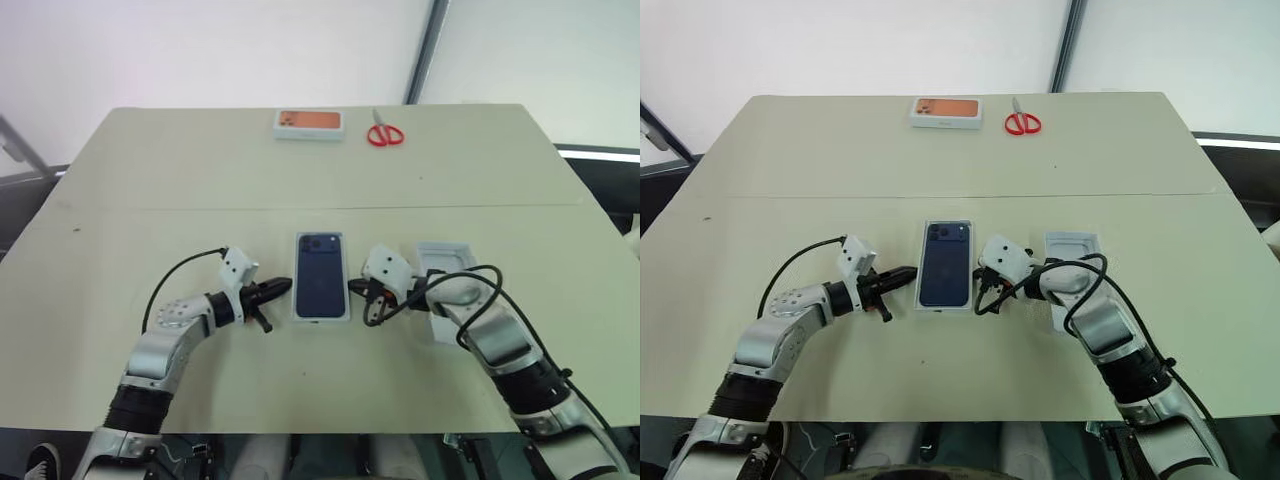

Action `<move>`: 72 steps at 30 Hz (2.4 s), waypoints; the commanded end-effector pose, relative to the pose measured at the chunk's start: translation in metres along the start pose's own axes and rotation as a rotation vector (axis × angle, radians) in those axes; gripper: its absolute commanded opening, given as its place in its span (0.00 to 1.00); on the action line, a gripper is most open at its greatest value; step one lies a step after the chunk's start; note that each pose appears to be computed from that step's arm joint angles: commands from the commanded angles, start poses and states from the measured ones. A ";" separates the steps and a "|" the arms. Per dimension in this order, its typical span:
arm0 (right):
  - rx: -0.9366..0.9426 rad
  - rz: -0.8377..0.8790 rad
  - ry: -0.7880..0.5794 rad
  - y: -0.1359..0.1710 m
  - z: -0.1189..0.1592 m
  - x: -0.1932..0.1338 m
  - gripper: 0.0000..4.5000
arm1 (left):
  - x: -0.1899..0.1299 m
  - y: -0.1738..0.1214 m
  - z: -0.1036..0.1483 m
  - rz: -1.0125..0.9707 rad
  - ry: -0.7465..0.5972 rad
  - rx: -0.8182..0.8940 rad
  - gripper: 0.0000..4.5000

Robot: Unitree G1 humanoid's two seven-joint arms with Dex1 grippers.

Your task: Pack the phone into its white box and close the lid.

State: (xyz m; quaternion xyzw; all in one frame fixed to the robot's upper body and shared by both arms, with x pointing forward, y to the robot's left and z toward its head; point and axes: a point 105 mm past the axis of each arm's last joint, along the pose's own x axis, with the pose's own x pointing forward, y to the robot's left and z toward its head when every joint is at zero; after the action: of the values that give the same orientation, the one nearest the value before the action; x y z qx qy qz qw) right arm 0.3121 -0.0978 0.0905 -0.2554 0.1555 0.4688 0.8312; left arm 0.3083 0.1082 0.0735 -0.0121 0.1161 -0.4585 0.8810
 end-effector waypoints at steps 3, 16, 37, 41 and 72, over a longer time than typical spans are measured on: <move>-0.001 -0.009 -0.021 0.007 0.007 -0.022 0.00 | 0.029 -0.040 -0.002 -0.177 0.011 -0.013 0.01; 0.085 -0.101 0.095 0.007 -0.026 -0.068 0.00 | 0.062 -0.068 0.001 -0.258 -0.032 -0.121 0.01; 0.047 -0.092 0.149 0.002 -0.038 -0.079 0.00 | 0.056 -0.059 0.001 -0.227 -0.028 -0.110 0.01; 0.070 -0.115 0.121 -0.005 -0.032 -0.084 0.00 | 0.043 -0.046 0.006 -0.194 -0.042 -0.088 0.01; 0.539 -0.431 0.248 -0.023 -0.028 -0.115 0.99 | -0.045 0.003 0.058 -0.256 -0.138 0.273 1.00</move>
State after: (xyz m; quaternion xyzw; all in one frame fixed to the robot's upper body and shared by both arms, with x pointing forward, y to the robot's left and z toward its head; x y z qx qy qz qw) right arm 0.2779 -0.2056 0.1237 -0.1064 0.3220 0.2044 0.9183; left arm 0.3021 0.1415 0.1239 0.0459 0.0256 -0.5661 0.8227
